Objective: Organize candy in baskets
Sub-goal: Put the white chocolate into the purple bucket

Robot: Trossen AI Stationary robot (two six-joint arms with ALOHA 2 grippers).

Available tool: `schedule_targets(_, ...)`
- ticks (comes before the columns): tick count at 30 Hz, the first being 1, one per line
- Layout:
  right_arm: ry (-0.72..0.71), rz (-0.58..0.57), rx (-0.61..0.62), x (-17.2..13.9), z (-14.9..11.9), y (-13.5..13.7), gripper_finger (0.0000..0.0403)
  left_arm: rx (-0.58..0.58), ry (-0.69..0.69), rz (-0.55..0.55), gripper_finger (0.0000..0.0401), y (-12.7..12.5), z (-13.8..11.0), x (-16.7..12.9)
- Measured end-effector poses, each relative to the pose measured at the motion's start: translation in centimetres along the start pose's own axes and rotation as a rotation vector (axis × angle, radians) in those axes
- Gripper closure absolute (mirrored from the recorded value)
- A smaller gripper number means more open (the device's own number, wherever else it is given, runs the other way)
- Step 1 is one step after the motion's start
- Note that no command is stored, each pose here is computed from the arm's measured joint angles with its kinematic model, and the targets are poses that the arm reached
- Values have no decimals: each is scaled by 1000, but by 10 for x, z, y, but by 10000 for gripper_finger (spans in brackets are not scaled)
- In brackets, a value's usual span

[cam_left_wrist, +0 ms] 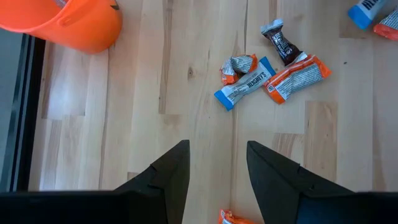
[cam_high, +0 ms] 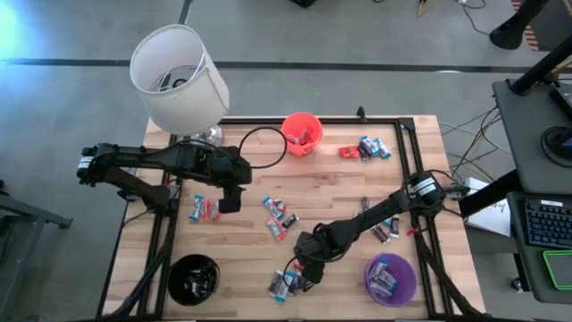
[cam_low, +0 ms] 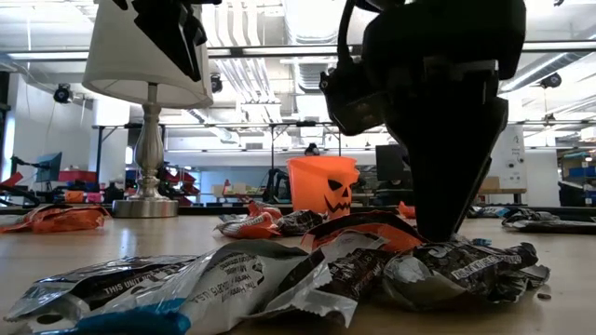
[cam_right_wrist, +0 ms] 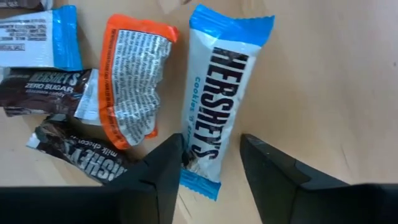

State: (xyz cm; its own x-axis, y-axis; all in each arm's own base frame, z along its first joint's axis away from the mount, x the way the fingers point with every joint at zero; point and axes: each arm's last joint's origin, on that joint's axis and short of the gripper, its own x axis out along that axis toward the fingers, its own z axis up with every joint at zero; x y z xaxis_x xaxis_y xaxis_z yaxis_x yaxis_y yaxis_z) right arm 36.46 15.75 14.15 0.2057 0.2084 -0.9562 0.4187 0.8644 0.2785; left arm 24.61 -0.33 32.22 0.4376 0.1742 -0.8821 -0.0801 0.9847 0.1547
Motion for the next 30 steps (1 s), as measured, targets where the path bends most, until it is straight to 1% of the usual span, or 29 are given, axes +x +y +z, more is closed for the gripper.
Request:
schedule_targets(6,-1,7,0,0,0,0,296,0,0,0,259,0,0,0)
schedule_targets(12,13,27,-2,0,0,2,358,0,-1,0,259,0,0,0)
schedule_targets(15,14,32,-8,-1,0,3,383,0,-1,0,259,0,0,0)
schedule_targets(18,17,35,-8,-1,0,3,390,0,-1,0,259,0,0,0)
schedule_targets(25,30,50,-4,-5,-1,3,392,0,0,0,259,0,0,0)
schedule_targets(28,26,55,17,-14,-2,4,393,0,0,0,259,0,0,0)
schedule_targets(30,22,61,42,-26,-4,4,393,0,0,0,259,0,0,0)
